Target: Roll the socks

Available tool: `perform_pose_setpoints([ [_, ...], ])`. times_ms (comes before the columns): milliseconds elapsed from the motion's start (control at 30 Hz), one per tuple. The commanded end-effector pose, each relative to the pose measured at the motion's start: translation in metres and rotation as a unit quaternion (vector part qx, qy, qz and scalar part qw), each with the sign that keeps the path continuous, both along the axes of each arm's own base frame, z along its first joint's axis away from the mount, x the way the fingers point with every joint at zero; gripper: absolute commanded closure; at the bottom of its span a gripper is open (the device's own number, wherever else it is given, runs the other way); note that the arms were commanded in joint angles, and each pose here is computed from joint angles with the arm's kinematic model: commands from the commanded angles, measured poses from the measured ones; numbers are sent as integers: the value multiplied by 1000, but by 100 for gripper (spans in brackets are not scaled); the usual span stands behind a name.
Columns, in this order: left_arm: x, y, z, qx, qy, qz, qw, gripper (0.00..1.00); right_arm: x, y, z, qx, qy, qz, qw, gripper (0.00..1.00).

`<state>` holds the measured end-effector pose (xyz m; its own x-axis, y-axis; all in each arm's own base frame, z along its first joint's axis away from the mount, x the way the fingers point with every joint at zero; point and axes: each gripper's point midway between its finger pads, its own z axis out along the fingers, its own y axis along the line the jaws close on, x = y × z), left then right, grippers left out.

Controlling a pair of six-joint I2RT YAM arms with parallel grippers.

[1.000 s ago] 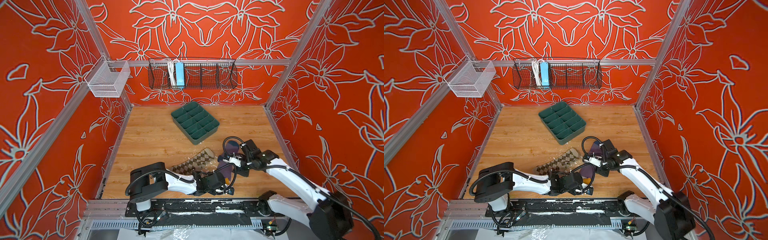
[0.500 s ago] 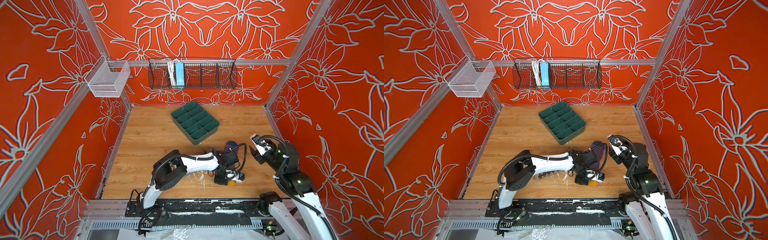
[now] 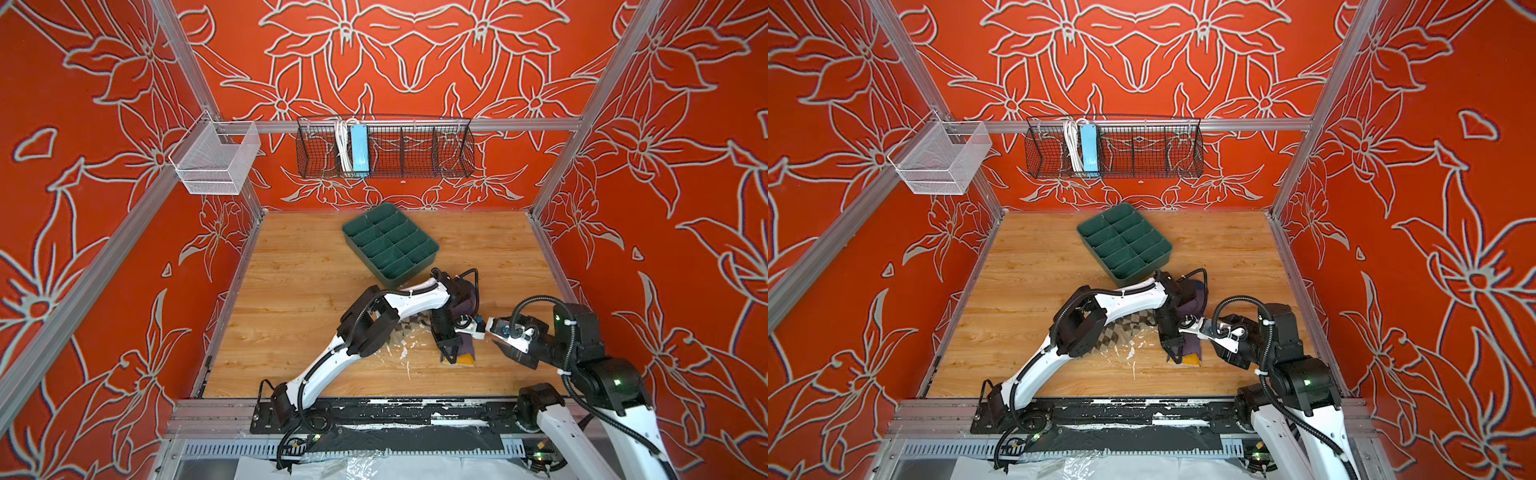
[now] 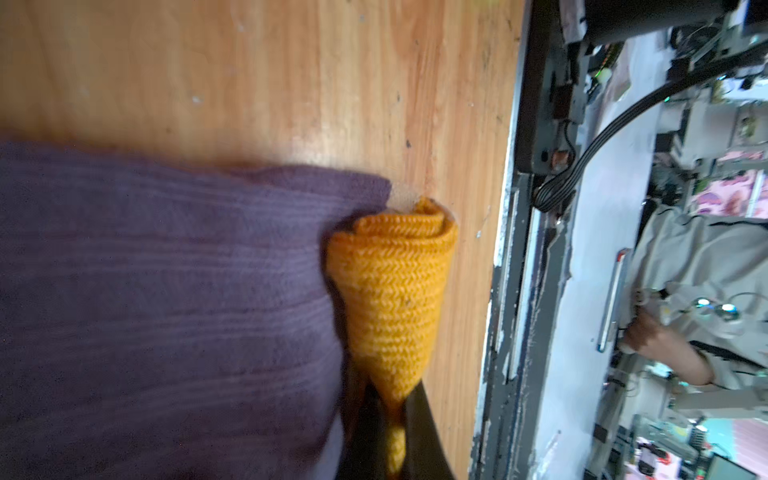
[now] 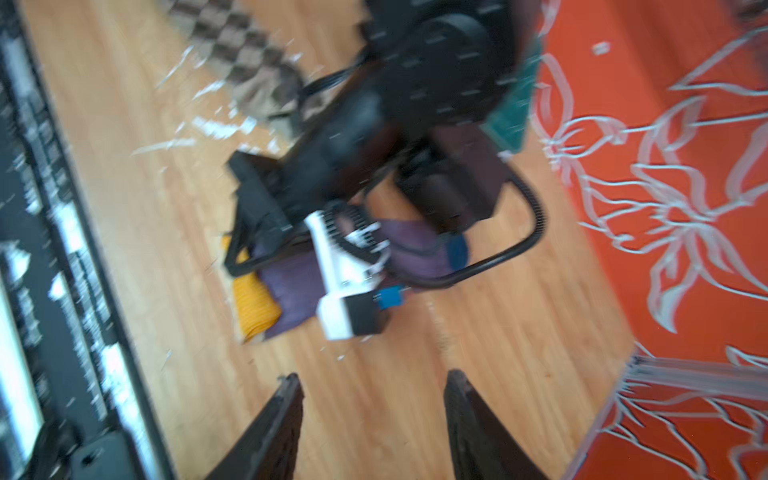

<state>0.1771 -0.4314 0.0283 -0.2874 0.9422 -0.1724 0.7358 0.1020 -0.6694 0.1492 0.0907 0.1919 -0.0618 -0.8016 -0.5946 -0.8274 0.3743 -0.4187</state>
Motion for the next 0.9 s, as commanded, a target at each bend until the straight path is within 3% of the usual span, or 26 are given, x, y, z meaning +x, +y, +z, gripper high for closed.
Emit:
perform_pose_setpoints([
  [0,6,13,-46,63,28,26,997,99,-24,4,-35,-45,52,61,996,43],
  [233,17,7,-47,52,54,59,995,95,-17,16,-94,-165,79,109,977,43],
  [500,16,9,-48,55,56,58,995,95,0,41,-135,-241,55,149,957,42],
  [700,16,9,-47,54,57,57,995,95,7,46,-158,-262,73,145,951,42],
  [800,15,9,-46,52,58,55,995,94,6,44,-169,-273,87,146,947,48],
  [867,17,8,-42,46,52,58,996,91,5,43,-171,-277,92,146,945,60],
])
